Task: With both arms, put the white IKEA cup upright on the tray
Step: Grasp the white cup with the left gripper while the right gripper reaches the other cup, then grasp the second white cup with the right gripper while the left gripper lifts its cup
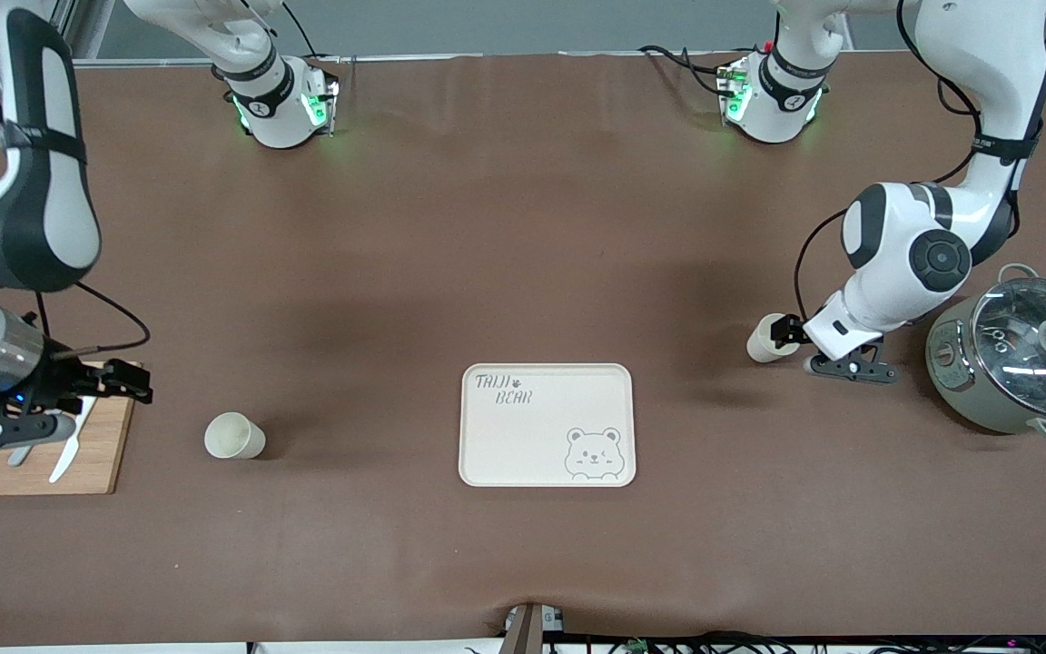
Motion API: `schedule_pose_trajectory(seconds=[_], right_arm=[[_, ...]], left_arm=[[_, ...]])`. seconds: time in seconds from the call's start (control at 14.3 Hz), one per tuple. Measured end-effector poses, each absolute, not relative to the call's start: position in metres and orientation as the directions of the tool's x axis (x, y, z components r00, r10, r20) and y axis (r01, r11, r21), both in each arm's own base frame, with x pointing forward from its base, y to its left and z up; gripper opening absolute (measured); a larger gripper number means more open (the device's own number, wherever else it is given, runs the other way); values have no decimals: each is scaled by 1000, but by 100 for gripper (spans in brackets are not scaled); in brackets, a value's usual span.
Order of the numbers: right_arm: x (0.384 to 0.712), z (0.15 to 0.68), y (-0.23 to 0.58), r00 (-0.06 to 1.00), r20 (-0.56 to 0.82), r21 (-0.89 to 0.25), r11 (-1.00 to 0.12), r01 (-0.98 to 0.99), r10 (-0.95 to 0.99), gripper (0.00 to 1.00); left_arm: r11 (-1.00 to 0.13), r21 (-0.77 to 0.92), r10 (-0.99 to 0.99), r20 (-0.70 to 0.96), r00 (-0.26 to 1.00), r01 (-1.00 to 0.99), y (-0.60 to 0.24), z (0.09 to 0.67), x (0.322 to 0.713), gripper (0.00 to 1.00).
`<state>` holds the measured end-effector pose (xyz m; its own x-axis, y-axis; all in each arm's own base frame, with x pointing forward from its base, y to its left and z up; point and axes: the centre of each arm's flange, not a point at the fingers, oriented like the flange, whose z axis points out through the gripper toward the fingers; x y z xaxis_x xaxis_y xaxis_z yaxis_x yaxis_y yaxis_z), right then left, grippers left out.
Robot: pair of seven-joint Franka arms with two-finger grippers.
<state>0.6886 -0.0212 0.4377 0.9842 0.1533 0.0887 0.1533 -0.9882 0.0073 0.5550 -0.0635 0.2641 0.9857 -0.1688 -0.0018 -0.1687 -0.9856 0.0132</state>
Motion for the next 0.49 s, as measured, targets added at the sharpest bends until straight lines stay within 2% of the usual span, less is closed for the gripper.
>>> schedule_pose_trajectory(seconds=[0.49], right_arm=[[704, 356, -12, 966, 79, 24, -969, 245, 246, 100]], left_arm=[[-982, 8, -190, 52, 980, -191, -57, 231, 529, 100]])
